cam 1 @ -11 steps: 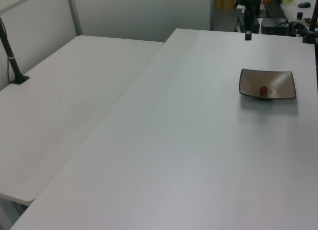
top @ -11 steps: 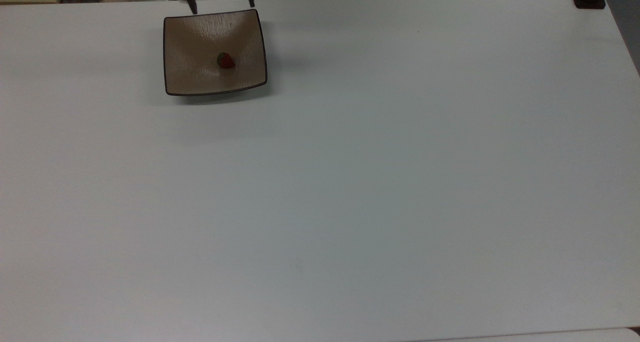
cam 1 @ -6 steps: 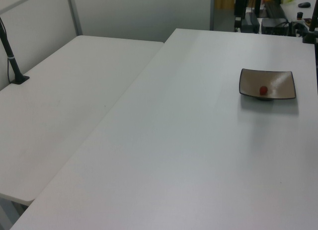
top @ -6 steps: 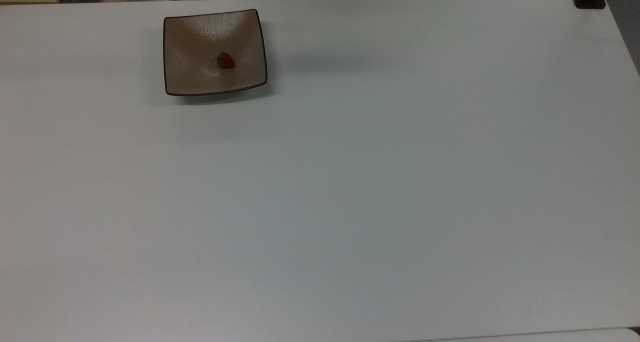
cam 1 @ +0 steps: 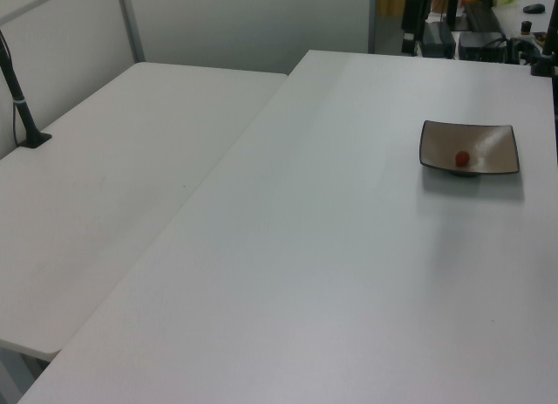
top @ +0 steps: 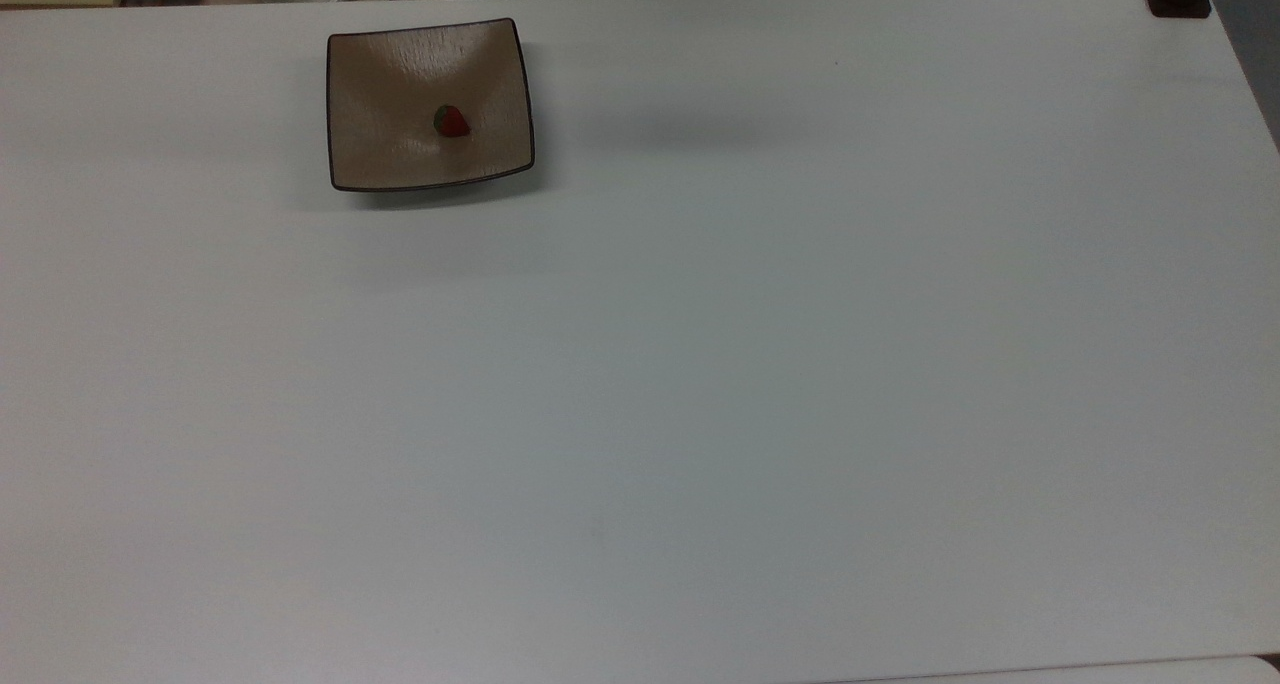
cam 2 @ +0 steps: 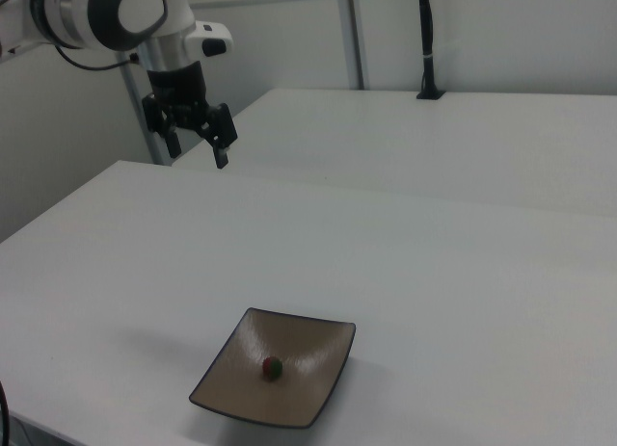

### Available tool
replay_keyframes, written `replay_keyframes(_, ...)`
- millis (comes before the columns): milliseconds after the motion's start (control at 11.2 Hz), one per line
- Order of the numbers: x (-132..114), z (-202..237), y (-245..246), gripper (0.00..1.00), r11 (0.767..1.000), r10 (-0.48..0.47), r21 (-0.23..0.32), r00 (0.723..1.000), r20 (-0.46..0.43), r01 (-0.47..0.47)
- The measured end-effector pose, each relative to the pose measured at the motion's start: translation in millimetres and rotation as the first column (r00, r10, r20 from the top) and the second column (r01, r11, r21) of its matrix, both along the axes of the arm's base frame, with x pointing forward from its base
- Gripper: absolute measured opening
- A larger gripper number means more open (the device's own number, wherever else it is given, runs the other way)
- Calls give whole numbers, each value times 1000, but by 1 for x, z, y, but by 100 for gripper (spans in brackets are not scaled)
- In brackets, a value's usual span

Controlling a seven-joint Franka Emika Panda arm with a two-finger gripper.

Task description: Strawberries on a ceramic plate

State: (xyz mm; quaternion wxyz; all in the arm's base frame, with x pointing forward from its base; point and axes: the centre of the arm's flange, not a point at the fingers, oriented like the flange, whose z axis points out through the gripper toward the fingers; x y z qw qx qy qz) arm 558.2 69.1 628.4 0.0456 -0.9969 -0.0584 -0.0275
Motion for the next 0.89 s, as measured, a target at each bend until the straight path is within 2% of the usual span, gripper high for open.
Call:
replay_keyframes(356, -2, -29, -4, 100, 995, 83, -51, 996, -38, -85)
replay_keyframes(891, -8, -21, -5, 100, 995, 86, -50, 996, -12, -87)
